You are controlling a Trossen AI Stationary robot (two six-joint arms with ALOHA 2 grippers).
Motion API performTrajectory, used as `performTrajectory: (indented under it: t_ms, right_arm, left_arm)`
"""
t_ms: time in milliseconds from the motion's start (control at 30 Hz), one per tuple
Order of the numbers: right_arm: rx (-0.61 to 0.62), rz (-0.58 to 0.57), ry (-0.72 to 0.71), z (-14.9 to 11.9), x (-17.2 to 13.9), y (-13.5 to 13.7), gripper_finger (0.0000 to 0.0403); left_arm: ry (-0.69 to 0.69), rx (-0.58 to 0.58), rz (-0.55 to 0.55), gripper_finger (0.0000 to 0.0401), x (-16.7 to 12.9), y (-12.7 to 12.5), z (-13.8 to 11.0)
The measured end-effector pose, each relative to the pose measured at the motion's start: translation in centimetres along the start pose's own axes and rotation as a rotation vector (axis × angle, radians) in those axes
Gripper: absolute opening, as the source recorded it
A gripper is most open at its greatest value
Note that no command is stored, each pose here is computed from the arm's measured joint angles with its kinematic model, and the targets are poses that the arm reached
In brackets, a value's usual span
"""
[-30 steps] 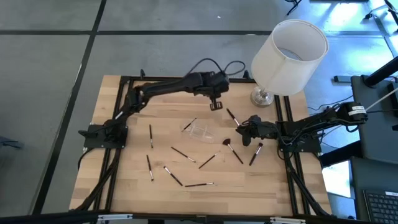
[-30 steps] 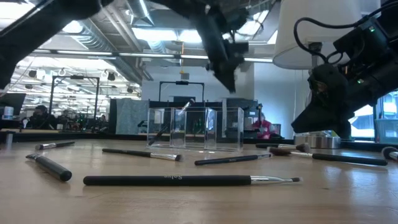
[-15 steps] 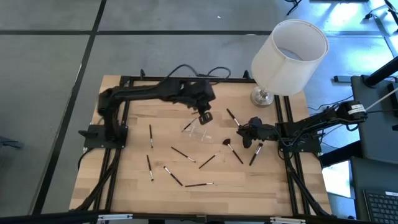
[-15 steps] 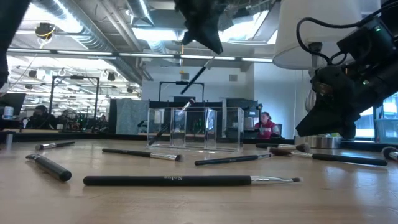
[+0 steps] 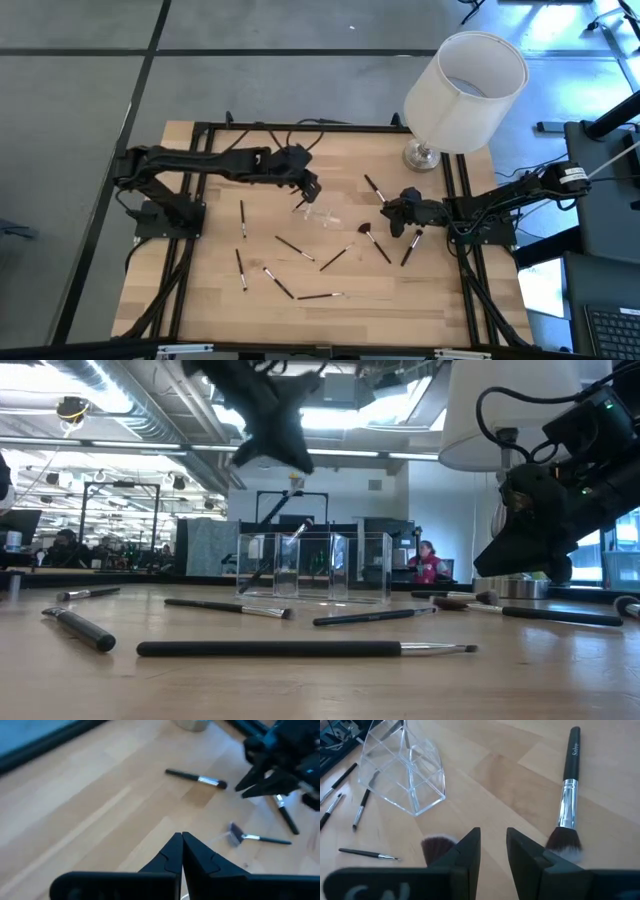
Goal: Put items in baskets/containers
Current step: Put the eyeshadow brush into the transparent organizer
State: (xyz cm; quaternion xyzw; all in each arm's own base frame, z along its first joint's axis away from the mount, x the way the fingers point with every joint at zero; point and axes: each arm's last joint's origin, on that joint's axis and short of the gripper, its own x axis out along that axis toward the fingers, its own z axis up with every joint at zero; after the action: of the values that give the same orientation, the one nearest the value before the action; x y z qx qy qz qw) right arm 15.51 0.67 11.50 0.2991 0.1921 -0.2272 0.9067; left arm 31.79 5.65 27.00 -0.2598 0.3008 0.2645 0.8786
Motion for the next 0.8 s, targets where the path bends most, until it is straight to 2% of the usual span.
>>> performTrajectory:
  t_ms: [167, 400, 633, 800]
  right_arm:
    - [0.022, -0.014, -0.014, 0.0, 0.0, 0.0, 0.0094]
    - [0.024, -0.018, -0.019, 0.1, 0.0, -0.1, 0.0094]
    - [0.021, -0.018, -0.019, 0.1, 0.0, -0.1, 0.0094]
    - [0.02, -0.019, -0.019, 0.1, 0.0, -0.1, 0.0094]
  left_arm:
    - [0.031, -0.104, 0.031, 0.0004, 1.3, 1.2, -1.5]
    - [-0.019, -0.105, -0.027, 0.0003, 1.8, 1.2, -1.5]
    - [-0.04, -0.14, -0.12, 0.0003, 1.7, 0.8, -1.0]
    - [-0.02, -0.162, -0.233, 0.0003, 1.0, -0.1, -0.4]
